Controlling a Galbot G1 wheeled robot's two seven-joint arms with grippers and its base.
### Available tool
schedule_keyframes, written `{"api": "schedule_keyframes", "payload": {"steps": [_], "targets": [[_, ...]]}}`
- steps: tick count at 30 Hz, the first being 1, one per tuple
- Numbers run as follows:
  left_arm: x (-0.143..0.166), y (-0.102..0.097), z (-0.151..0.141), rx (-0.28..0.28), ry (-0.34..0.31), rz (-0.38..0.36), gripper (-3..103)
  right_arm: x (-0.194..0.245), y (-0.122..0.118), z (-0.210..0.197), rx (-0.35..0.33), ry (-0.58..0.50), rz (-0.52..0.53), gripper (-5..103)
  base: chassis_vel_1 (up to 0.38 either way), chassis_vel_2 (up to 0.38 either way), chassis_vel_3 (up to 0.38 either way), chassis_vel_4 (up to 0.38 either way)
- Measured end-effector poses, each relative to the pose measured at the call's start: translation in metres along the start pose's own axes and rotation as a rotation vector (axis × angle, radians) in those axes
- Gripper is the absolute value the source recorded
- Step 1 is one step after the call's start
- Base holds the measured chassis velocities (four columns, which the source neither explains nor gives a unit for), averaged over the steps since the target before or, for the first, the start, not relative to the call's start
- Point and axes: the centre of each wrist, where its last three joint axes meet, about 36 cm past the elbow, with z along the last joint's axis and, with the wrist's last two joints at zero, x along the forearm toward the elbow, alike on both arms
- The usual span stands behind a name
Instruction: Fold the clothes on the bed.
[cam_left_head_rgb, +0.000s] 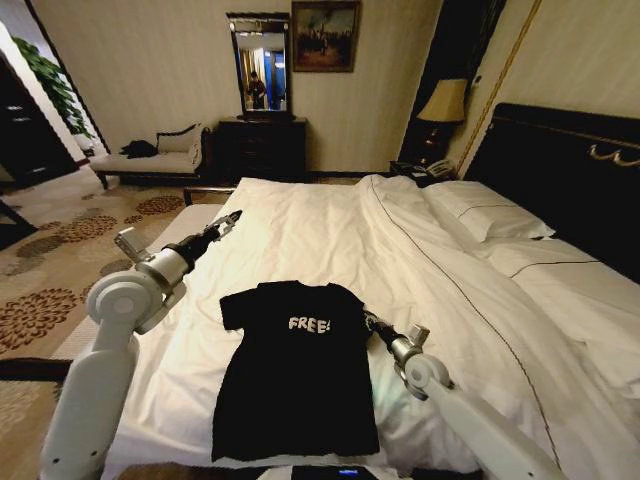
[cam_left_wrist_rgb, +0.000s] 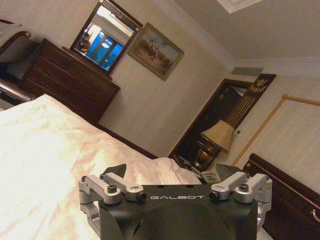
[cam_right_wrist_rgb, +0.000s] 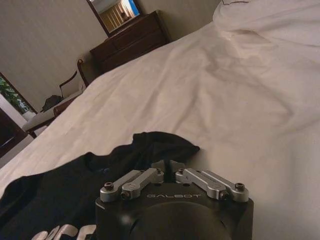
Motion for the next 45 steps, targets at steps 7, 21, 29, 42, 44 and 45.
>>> {"api": "schedule_keyframes", "payload": {"steps": [7,21,29,42,44,45], "targets": [[0.001,0.001,-0.001,-0.002,-0.002,-0.001,100,0.004,0.013,-0.020,0.016,-0.095,0.019,0,0.000,0.000,0.000,0.000],[0.003,0.001,-0.002,0.000,-0.008,0.006,100,-0.005,-0.006,-0.044,0.046,-0.158,0.164,0,0.000,0.000,0.000,0.000],[0.004,0.002,-0.003,0.000,-0.010,0.006,100,-0.011,-0.019,-0.048,0.054,-0.149,0.253,0,0.000,0.000,0.000,0.000],[0.003,0.003,-0.001,0.008,-0.008,0.009,100,-0.019,-0.036,-0.047,0.065,-0.089,0.408,0,0.000,0.000,0.000,0.000],[0.003,0.004,0.000,0.011,-0.007,0.009,100,-0.020,-0.038,-0.046,0.069,-0.074,0.433,0,0.000,0.000,0.000,0.000],[0.003,0.004,0.000,0.011,-0.007,0.009,100,-0.020,-0.038,-0.046,0.069,-0.074,0.433,0,0.000,0.000,0.000,0.000]]}}
